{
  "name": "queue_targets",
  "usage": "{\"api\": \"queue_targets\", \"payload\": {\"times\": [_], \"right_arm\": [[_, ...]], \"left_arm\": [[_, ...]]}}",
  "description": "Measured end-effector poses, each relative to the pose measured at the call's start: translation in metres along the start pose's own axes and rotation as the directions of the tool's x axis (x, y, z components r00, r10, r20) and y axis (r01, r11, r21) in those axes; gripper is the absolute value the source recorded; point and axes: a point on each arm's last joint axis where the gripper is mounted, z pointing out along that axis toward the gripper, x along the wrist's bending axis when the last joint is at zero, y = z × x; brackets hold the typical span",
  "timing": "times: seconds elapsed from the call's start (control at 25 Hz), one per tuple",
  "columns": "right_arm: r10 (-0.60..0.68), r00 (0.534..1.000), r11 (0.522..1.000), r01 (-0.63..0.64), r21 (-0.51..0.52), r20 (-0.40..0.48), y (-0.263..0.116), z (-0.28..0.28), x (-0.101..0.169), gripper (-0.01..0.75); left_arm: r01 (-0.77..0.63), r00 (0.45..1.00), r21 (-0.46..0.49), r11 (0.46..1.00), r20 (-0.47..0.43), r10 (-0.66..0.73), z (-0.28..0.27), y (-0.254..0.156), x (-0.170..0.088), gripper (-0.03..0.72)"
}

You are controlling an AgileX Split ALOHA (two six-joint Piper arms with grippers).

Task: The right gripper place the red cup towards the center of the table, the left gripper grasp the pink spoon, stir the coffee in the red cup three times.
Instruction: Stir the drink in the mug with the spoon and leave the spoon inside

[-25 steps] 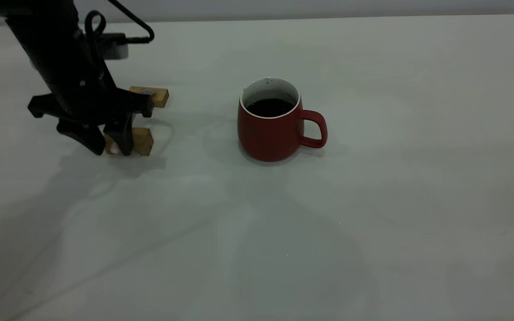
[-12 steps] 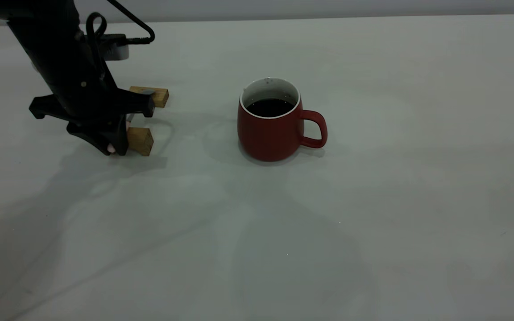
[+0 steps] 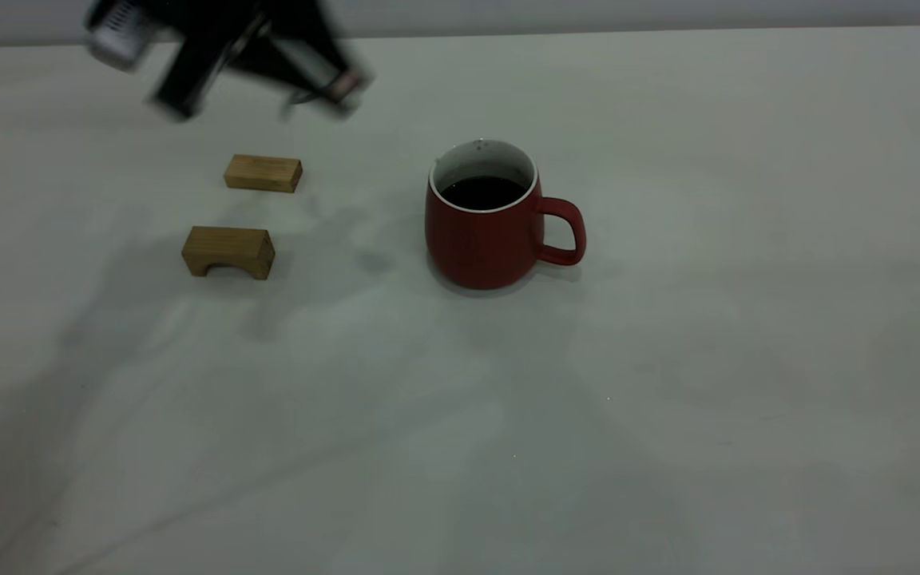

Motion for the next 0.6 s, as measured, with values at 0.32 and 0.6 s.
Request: {"api": "queue_targets", "payload": {"times": [0.32,0.6], "right_arm": [[0.000,1.000,1.000,0.000,0.000,0.000,0.000,0.000,0.000,0.586],[0.000,1.000,1.000,0.000,0.000,0.000,0.000,0.000,0.000,0.586]], "left_arm": [[0.498,0.801,0.502,0.706,0.046,-0.598,0.011,-0.032,-0.027,0.176],[0.577,0.747,0.509,0.638,-0.013,-0.665,0.049,-0.017,-0.016,0.176]]}}
